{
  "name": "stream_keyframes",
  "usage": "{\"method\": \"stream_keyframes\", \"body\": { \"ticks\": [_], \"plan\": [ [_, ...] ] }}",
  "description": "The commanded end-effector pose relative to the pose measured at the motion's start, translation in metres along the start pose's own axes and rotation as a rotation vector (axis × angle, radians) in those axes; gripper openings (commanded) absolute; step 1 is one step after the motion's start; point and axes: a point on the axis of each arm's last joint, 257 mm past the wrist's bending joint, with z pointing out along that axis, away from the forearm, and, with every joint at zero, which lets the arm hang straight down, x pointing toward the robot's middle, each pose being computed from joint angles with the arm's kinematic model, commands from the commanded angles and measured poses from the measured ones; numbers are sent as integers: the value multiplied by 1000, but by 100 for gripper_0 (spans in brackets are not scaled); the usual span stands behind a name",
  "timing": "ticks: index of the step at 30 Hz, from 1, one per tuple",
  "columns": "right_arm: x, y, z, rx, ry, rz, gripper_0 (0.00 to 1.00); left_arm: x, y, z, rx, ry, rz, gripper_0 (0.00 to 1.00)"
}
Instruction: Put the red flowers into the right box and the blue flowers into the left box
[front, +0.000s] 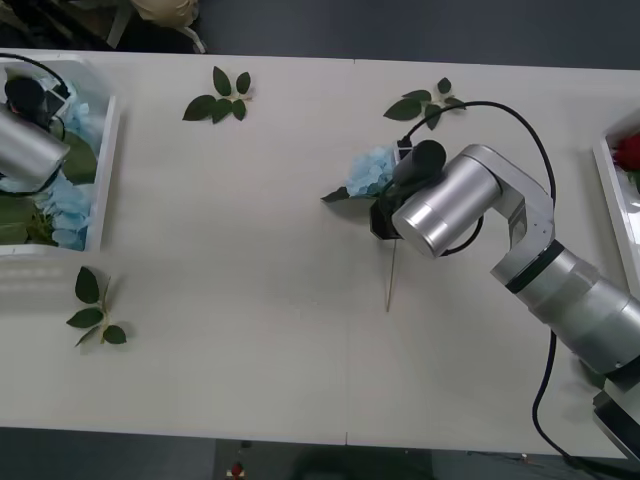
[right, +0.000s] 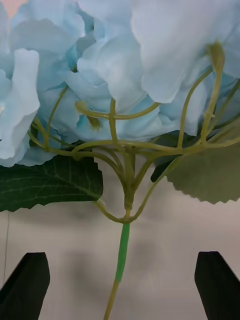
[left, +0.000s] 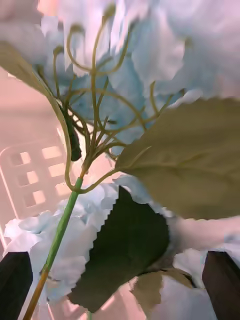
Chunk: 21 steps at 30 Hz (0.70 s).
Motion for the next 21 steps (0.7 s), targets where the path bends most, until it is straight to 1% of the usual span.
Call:
{"method": "stream_keyframes", "body": {
  "ticks": [1, 6, 10, 12, 13, 14, 15, 16, 19, 21],
  "plan": [
    [-21, 29, -6, -45, -22, 18, 86, -25, 47, -45, 38, -37, -28, 100],
    [-22, 28, 1, -44, -21, 21, 86, -30, 65, -82, 92, -52, -41, 100],
    [-23, 29, 3, -47, -24, 20, 86, -37, 82, -120, 109, -88, -4, 100],
    [-23, 29, 3, -47, -24, 15, 81, -40, 81, -140, 128, -104, 21, 100],
    [-22, 29, 4, -46, -23, 14, 76, -43, 77, -153, 146, -119, 40, 100],
    [-22, 29, 4, -47, -22, 14, 67, -47, 70, -165, 167, -137, 59, 100],
    [-22, 29, 4, -46, -23, 12, 63, -50, 64, -170, 180, -148, 70, 100],
    [-21, 28, 4, -45, -22, 13, 55, -55, 52, -180, 206, -169, 88, 100],
    [-21, 28, 4, -44, -21, 12, 44, -67, 15, -195, 267, -234, 119, 100],
    [-21, 27, 5, -42, -20, 13, 43, -72, -10, -197, 315, -280, 110, 100]
  ]
}}
